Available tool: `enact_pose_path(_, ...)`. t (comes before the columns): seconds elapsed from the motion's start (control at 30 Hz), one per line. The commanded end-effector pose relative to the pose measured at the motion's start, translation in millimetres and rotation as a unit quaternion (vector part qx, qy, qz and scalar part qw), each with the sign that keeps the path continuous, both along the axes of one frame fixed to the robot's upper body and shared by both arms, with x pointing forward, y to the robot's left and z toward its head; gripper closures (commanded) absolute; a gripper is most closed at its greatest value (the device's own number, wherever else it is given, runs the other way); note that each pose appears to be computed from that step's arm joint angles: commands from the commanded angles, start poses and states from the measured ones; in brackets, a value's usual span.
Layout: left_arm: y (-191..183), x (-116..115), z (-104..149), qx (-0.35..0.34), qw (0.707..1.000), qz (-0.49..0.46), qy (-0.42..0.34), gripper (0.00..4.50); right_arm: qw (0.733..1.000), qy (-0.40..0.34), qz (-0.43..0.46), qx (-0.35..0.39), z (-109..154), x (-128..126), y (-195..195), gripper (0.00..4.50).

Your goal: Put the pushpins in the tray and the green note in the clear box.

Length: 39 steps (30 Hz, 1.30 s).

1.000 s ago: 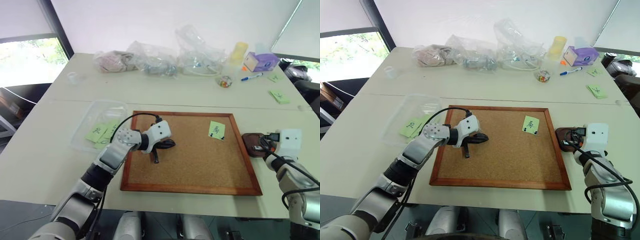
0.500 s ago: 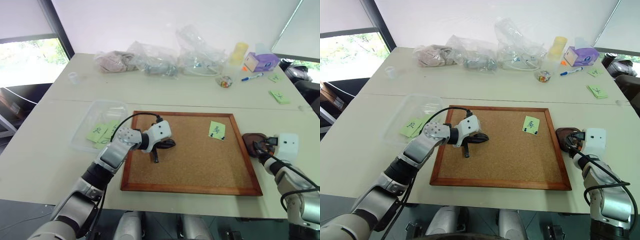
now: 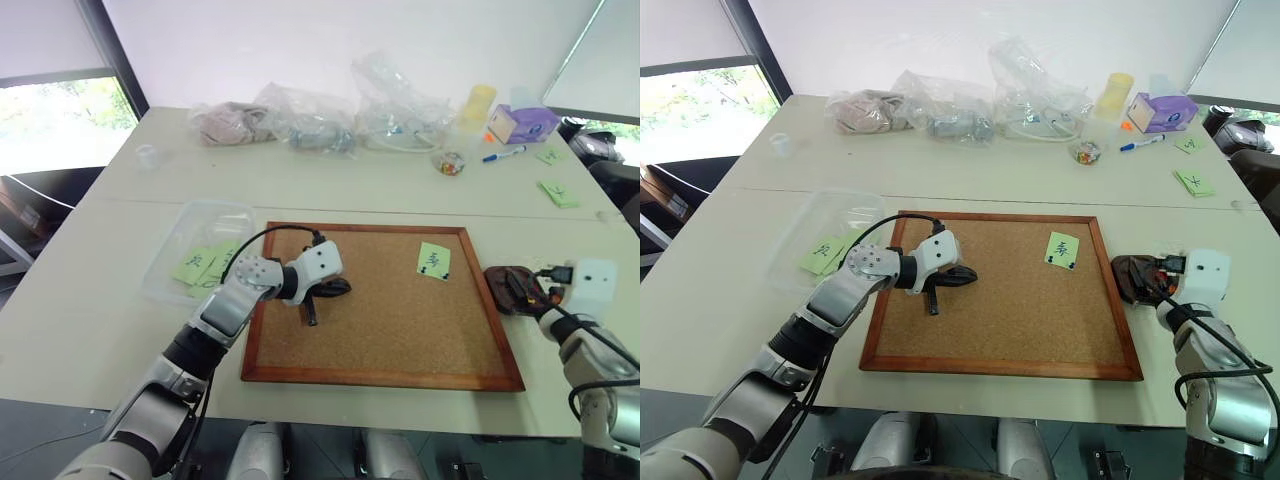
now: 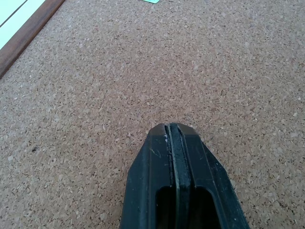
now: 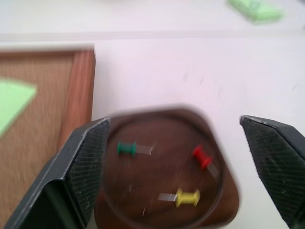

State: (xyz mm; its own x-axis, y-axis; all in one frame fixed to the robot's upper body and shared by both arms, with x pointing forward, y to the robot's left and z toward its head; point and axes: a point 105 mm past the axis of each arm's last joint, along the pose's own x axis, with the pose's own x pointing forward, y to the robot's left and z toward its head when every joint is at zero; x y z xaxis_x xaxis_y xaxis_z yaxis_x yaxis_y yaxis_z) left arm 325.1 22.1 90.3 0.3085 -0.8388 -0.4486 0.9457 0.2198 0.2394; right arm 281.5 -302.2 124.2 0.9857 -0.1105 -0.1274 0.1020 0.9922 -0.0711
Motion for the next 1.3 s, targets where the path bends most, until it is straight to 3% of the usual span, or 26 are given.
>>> enact_pose_path(0.03,4.1,1.5,-11.9,0.022,1.0,0.011,0.013,4.5,0.993,0.009,0.113,-0.019,2.6,1.6,44.5,0.03)
enact_pose_path(0.27,3.7,2.6,-11.8,0.023,1.0,0.012,0.011,4.5,0.986,0.015,0.166,0.021,-15.9,9.5,82.5,0.03)
enact_pose_path(0.63,3.8,0.6,-13.1,0.021,1.0,0.014,0.012,4.5,0.986,0.012,0.16,0.041,-24.2,15.0,83.5,0.03)
enact_pose_path(0.67,3.6,0.5,-13.1,0.021,1.0,0.014,0.012,4.5,0.986,0.012,0.159,0.042,-24.4,15.2,83.2,0.54)
enact_pose_path(0.7,3.4,0.5,-13.0,0.021,1.0,0.014,0.012,4.5,0.986,0.012,0.159,0.044,-24.8,15.7,82.9,0.76)
enact_pose_path(0.93,2.7,0.3,-12.5,0.02,1.0,0.013,0.012,4.5,0.986,0.021,0.149,0.072,-33.6,17.8,78.1,4.32)
enact_pose_path(1.3,5.8,0.2,-14.3,0.027,0.999,0.016,0.015,4.5,0.988,-0.021,0.142,0.056,-22.2,14.8,73.7,4.42)
